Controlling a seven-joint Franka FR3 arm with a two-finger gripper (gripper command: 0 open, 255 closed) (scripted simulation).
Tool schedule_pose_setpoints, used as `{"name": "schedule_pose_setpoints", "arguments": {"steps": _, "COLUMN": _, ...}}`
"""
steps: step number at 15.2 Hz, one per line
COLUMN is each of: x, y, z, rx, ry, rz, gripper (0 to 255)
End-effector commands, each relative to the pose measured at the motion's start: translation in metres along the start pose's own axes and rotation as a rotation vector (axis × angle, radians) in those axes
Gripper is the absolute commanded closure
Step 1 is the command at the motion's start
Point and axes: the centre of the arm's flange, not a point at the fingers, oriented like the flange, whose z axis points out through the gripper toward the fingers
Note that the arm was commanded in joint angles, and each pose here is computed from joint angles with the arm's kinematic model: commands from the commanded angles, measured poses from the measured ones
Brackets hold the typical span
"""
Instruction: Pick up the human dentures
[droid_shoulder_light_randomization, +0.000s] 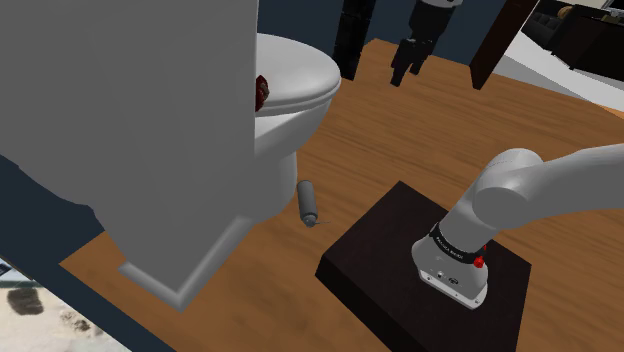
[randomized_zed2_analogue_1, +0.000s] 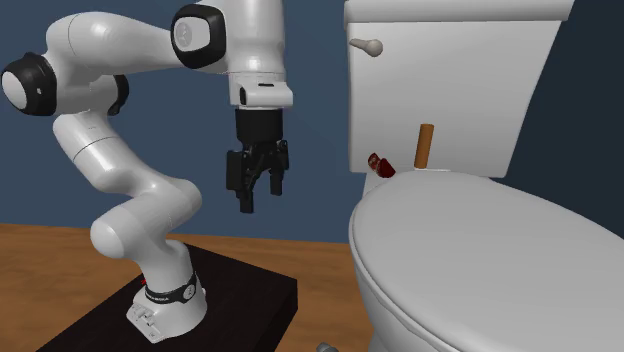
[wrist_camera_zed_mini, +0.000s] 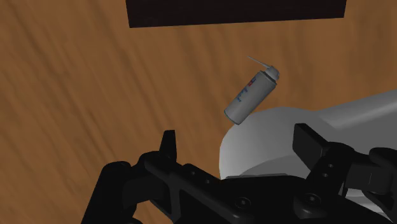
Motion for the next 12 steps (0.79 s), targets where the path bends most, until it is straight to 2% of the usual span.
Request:
{"name": "schedule_pose_setpoints", "arguments": {"steps": 1, "x": 0.0, "y": 0.0, "z": 0.0, "rx": 0.0, "ry": 0.0, "rz": 0.0, "gripper": 0}}
{"name": "schedule_pose_setpoints", "arguments": {"steps": 12, "x": 0.012, "y": -0.14, "z": -0.017, "rx": 0.023, "ry": 0.054, "rz": 0.347, "gripper": 0}}
